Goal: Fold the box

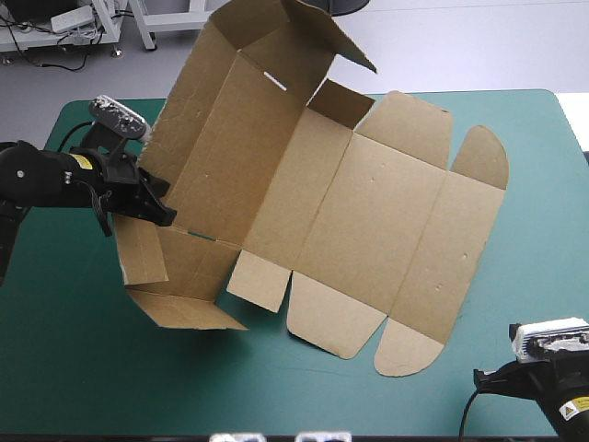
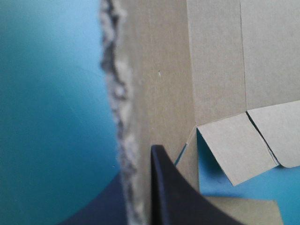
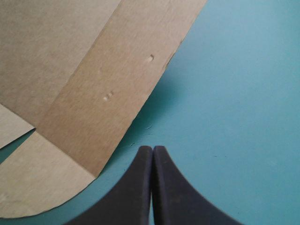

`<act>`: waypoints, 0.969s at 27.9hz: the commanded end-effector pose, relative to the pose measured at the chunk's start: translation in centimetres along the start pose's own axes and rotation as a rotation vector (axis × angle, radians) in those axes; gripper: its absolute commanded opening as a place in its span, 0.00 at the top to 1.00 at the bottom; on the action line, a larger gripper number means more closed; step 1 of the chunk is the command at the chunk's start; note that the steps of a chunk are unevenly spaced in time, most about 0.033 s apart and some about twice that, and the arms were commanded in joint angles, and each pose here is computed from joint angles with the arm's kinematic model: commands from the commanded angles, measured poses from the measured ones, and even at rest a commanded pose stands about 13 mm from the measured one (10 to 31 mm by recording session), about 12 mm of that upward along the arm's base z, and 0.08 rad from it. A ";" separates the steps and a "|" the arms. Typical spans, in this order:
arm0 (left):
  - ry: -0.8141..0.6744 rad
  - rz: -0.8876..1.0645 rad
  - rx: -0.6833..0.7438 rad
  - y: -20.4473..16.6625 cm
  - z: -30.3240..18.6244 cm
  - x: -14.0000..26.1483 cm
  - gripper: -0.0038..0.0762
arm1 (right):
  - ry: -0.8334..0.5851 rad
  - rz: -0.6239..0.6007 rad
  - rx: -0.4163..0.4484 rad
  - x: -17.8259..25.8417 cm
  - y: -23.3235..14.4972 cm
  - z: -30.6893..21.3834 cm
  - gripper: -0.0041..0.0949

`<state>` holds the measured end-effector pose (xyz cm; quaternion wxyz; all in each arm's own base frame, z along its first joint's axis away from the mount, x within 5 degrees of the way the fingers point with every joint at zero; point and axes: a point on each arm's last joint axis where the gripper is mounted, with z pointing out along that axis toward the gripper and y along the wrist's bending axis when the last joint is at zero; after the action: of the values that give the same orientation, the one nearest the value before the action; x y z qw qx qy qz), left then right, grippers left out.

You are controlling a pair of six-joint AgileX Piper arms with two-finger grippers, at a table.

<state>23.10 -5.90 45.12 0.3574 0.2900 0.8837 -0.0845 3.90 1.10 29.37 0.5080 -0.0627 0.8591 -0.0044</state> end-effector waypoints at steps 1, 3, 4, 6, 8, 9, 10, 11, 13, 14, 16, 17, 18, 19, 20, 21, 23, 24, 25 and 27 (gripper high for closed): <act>-0.028 0.112 -0.041 -2.0 -2.5 -0.8 0.96 | -0.101 0.008 0.007 -1.7 -0.1 -0.6 0.98; -0.009 0.174 -0.062 -2.8 -2.3 -0.9 0.96 | -0.115 0.006 0.010 -2.0 -0.1 -0.8 0.98; -0.003 0.206 -0.061 -3.3 -2.2 -1.1 0.96 | -0.127 0.006 0.011 -2.2 -0.1 -1.0 0.98; 0.012 0.275 -0.063 -4.4 -1.7 -1.3 0.96 | -0.147 0.002 0.015 -2.6 -0.1 -1.4 0.98; 0.027 0.346 -0.071 -5.4 -1.2 -1.6 0.96 | -0.166 -0.003 0.021 -3.0 -0.2 -1.8 0.98; 0.034 0.391 -0.085 -6.0 -1.1 -1.7 0.96 | -0.175 -0.004 0.022 -3.2 -0.2 -2.0 0.98; 0.045 0.432 -0.110 -6.3 -0.9 -1.8 0.96 | -0.181 -0.005 0.024 -3.3 -0.2 -2.1 0.98; 0.051 0.481 -0.135 -6.8 -0.8 -2.0 0.96 | -0.186 -0.005 0.025 -3.4 -0.2 -2.2 0.98; 0.060 0.562 -0.176 -7.7 -0.5 -2.2 0.96 | -0.188 0.001 0.024 -3.5 -0.2 -2.3 0.98; 0.065 0.601 -0.190 -8.3 -0.2 -2.4 0.96 | -0.188 0.007 0.024 -3.5 -0.2 -2.3 0.98; 0.062 0.655 -0.189 -9.4 0.1 -2.6 0.96 | -0.187 0.012 0.023 -3.5 -0.2 -2.3 0.98; 0.068 0.670 -0.182 -9.8 0.5 -2.7 0.96 | -0.187 0.012 0.023 -3.5 -0.2 -2.3 0.98; 0.065 0.689 -0.178 -10.2 0.8 -2.8 0.96 | -0.187 0.012 0.023 -3.5 -0.2 -2.3 0.98; 0.059 0.703 -0.184 -10.4 1.1 -3.0 0.96 | -0.187 0.012 0.023 -3.5 -0.2 -2.3 0.98; 0.054 0.717 -0.199 -10.5 1.3 -3.2 0.96 | -0.189 0.012 0.023 -3.5 -0.2 -2.3 0.98; 0.048 0.724 -0.210 -10.6 1.7 -3.4 0.96 | -0.189 0.012 0.023 -3.5 -0.2 -2.3 0.98; 0.031 0.719 -0.220 -10.8 2.3 -3.8 0.96 | -0.189 0.024 0.022 -3.5 -0.2 -2.3 0.98; 0.015 0.715 -0.231 -10.9 3.1 -4.2 0.96 | -0.193 0.041 0.022 -3.5 -0.2 -2.3 0.98; 0.005 0.710 -0.237 -11.0 3.5 -4.4 0.96 | -0.197 0.045 0.023 -3.6 -0.2 -2.3 0.98; -0.055 0.694 -0.259 -11.2 4.4 -5.2 0.96 | -0.220 0.047 0.032 -3.8 -0.3 -2.3 0.98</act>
<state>22.06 -18.71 42.72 0.3384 0.5507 0.7479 0.1515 3.38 1.24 32.09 0.5562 -0.0443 0.8298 0.0042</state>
